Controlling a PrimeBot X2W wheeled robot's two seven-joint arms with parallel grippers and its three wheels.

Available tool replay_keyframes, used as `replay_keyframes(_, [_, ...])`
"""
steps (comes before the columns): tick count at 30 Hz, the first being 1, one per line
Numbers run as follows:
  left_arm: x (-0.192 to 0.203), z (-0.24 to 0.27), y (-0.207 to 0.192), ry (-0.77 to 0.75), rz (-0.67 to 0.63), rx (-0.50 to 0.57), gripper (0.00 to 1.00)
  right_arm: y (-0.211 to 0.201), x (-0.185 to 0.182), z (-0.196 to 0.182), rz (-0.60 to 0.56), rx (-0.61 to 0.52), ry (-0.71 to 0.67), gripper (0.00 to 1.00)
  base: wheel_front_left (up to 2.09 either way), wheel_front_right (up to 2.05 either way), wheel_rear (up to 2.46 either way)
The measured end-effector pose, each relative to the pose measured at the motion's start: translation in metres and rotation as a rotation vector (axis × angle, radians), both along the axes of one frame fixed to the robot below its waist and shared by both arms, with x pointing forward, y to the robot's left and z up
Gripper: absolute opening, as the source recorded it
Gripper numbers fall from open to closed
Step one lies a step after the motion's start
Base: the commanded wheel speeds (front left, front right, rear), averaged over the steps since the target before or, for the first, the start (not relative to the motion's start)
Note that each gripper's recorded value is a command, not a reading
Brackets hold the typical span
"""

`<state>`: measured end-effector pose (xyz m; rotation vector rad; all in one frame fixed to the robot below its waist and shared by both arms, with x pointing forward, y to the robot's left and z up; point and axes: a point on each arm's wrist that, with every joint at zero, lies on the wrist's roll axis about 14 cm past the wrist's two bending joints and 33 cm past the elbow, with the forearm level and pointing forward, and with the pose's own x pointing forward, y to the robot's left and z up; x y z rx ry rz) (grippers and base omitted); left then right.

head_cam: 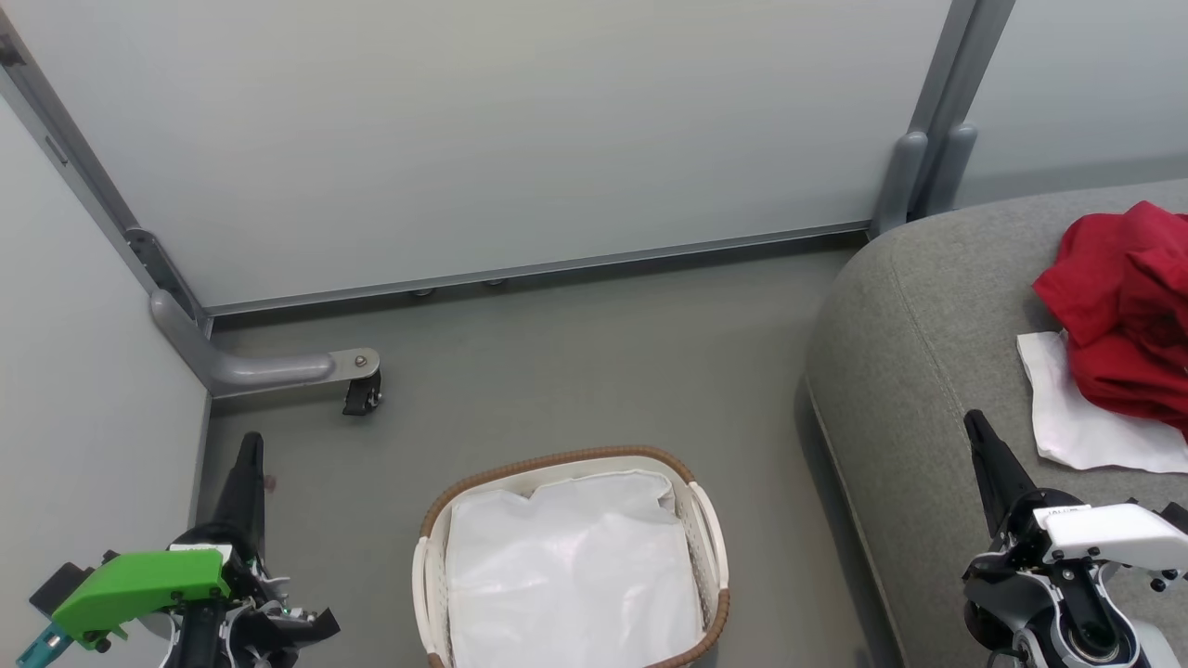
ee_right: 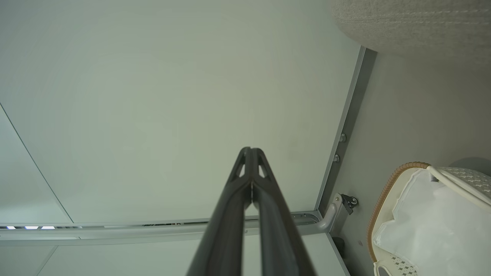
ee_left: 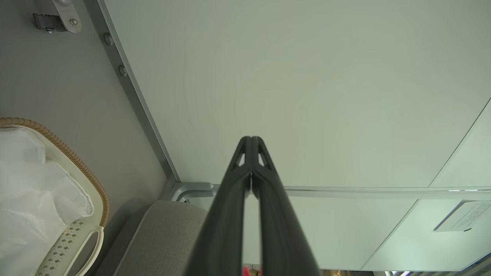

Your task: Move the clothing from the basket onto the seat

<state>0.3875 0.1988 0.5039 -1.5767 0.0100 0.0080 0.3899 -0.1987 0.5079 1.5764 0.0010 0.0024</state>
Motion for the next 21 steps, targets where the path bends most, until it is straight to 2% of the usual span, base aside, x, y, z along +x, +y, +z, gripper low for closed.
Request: replay_keyframes(21, [0.0000, 0.0000, 0.0000, 0.000, 0.000, 0.000, 0.00, 0.0000, 0.0000, 0.0000, 0.000, 0.000, 0.000, 0.00, 0.00, 0.00, 0.00])
